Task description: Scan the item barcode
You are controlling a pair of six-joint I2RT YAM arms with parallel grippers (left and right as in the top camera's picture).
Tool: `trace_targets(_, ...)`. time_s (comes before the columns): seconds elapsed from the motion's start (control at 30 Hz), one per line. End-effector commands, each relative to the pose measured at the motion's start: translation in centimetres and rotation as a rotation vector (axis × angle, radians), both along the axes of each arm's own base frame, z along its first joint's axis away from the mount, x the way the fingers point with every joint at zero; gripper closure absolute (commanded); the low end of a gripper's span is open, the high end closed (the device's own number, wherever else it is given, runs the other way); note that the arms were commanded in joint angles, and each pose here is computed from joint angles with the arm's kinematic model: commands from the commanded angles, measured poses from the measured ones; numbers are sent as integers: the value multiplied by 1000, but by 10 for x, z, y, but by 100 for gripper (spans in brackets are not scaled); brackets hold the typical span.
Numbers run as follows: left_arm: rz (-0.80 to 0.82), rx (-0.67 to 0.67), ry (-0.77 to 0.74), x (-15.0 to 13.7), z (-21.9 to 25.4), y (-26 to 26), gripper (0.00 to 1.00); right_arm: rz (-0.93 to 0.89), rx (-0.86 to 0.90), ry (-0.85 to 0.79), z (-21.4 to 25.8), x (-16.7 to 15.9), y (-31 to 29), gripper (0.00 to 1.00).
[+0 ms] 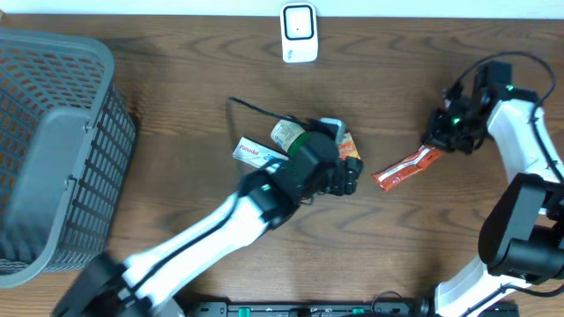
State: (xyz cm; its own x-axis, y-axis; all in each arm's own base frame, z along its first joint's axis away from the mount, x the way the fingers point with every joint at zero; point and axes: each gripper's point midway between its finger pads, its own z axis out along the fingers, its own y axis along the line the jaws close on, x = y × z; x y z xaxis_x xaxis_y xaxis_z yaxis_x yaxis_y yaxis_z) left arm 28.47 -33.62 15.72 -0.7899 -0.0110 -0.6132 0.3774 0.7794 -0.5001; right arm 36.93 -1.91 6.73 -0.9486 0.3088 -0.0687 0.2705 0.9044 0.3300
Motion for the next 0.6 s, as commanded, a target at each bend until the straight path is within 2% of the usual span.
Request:
trace_targets(0.0, 79, 61, -183, 7, 50, 35, 23, -28, 3, 77, -15, -22, 8, 60)
trace_targets(0.07, 138, 75, -262, 5, 79, 59, 23, -52, 17, 117, -18, -31, 9, 52)
trace_targets(0.27, 290, 140, -357, 0, 113, 112, 21, -144, 81, 138, 2, -45, -3, 47)
trace_targets(0.4, 394, 210, -392, -2, 121, 144, 20, -222, 124, 65, 28, -55, -23, 37)
trace_targets(0.47, 446, 217, -423, -2, 130, 157, 17, -255, 126, 23, 28, -58, -34, 36)
trace_targets(0.57, 492, 237, -502, -5, 152, 176, 15, -281, 191, -74, 17, -68, -41, 27)
